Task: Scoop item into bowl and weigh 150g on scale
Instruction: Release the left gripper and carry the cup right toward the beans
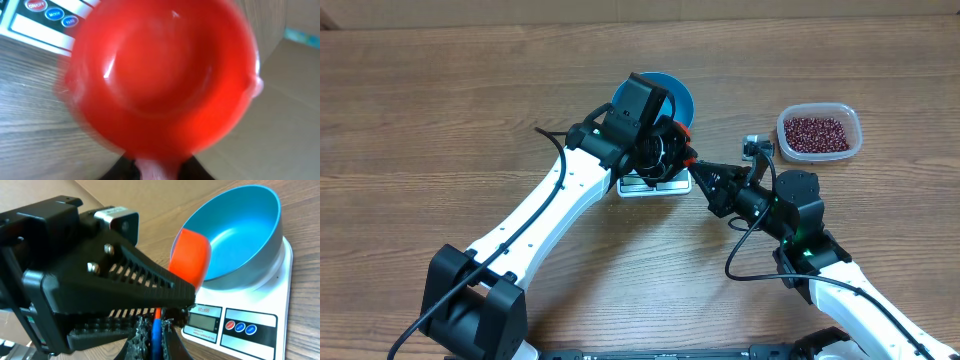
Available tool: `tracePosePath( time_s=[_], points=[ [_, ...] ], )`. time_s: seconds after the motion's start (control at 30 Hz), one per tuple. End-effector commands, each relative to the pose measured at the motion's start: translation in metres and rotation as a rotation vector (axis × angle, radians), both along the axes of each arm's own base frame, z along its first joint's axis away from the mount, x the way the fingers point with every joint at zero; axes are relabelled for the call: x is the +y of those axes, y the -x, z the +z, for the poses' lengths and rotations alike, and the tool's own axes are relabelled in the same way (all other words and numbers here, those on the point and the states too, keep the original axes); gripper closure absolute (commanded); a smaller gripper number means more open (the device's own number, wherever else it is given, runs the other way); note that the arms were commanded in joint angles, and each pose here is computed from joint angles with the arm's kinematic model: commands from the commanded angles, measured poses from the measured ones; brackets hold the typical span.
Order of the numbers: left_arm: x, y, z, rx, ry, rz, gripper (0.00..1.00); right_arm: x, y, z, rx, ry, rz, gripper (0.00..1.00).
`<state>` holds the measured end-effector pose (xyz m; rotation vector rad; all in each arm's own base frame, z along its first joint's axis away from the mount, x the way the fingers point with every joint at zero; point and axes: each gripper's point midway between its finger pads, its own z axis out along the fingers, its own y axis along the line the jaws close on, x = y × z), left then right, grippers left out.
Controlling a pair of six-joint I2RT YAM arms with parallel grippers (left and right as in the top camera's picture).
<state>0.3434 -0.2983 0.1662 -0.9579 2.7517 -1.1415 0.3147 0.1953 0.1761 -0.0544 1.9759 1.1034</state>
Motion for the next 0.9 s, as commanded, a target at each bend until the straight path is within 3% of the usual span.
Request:
tracePosePath(
  time_s=[0.0, 0.1, 0.23, 0.43, 0.67, 0.87],
  points=[
    [-0.001, -0.007, 0.01, -0.119, -0.013, -0.114, 0.53, 0.003, -0.003, 0.009, 0.002, -0.005, 0.008, 0.97],
    [0.006, -0.014, 0.026, -0.21, 0.014, -0.203, 0.37, 0.001, -0.002, 0.002, 0.052, 0.025, -0.001, 0.96],
    [0.022, -0.023, 0.057, -0.345, 0.031, -0.276, 0.27, -0.001, -0.004, 0.013, 0.037, 0.055, -0.006, 0.96],
    [0.045, -0.02, 0.096, -0.574, -0.086, -0.347, 0.0, -0.008, -0.01, 0.042, -0.003, 0.085, -0.056, 0.96],
    [0.116, -0.004, 0.106, -0.663, -0.549, -0.305, 0.0, -0.035, -0.011, 0.05, 0.016, 0.188, -0.183, 0.96],
    [0.144, 0.01, 0.09, -0.577, -0.696, -0.318, 0.0, -0.066, -0.008, 0.044, 0.045, 0.27, -0.335, 0.96]
  ],
)
